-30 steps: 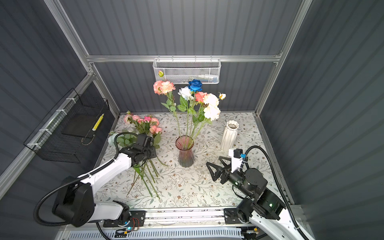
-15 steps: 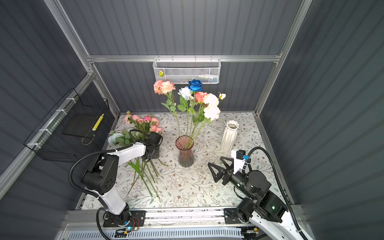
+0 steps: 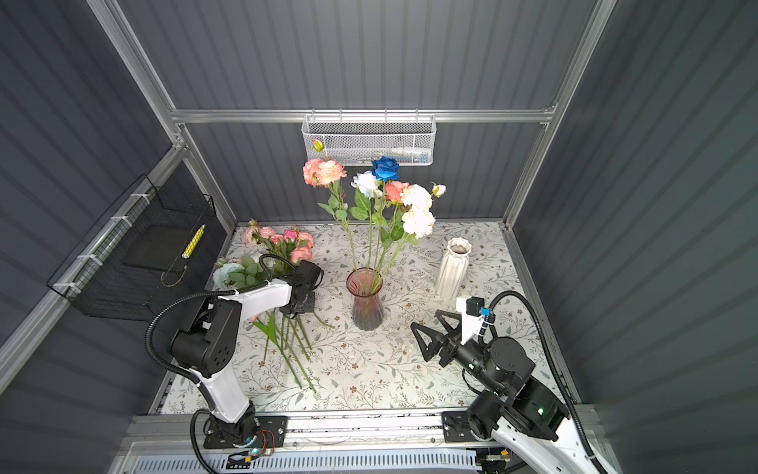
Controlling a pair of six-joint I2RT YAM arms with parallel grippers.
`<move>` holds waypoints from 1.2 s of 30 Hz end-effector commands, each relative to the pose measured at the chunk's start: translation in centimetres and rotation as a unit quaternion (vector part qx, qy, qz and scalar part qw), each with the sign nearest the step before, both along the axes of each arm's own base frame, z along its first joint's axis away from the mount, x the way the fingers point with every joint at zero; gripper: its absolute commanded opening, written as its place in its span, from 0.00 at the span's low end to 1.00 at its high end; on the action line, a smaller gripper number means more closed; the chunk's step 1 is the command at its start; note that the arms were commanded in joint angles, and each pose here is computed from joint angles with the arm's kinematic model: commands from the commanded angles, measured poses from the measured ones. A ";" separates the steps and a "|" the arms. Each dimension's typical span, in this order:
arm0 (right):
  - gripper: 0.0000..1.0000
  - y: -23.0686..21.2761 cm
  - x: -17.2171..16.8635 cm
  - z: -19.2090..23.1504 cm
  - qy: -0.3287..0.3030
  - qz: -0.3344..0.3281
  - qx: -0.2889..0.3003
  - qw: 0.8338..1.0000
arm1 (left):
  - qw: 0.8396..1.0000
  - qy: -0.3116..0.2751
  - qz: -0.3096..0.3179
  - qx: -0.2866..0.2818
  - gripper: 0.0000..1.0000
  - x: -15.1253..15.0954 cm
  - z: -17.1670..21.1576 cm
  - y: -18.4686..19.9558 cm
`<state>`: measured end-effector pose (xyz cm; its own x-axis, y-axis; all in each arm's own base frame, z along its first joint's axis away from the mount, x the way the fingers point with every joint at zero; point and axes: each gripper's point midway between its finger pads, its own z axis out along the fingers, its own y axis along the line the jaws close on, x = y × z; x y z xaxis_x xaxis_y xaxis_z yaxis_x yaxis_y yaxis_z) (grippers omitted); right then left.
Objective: Arrange the flowers into the vase
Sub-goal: 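Grasp a pale pink rose stem in the bouquet with left and lift it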
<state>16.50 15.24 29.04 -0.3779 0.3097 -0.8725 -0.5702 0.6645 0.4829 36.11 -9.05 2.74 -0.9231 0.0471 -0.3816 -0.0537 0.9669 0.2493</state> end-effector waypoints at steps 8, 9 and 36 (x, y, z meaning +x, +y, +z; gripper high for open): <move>0.99 0.0 0.0 1.4 -0.014 0.001 0.003 1.000 | 0.999 -0.041 0.007 -0.008 0.20 0.6 3.5 0.1; 0.99 0.0 0.0 1.5 -0.015 0.001 0.004 1.000 | 0.999 -0.040 0.007 -0.007 0.28 0.6 3.5 0.1; 0.99 -0.1 -0.2 1.8 -0.017 0.001 0.007 1.000 | 1.000 -0.003 0.005 -0.004 0.15 1.1 -0.4 -0.6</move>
<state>16.64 15.38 29.41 -0.3806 0.3074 -0.8722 -0.5691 0.6655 0.4829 37.55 -9.57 3.22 -0.9114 0.0369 -0.4098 -0.0688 0.9683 0.2402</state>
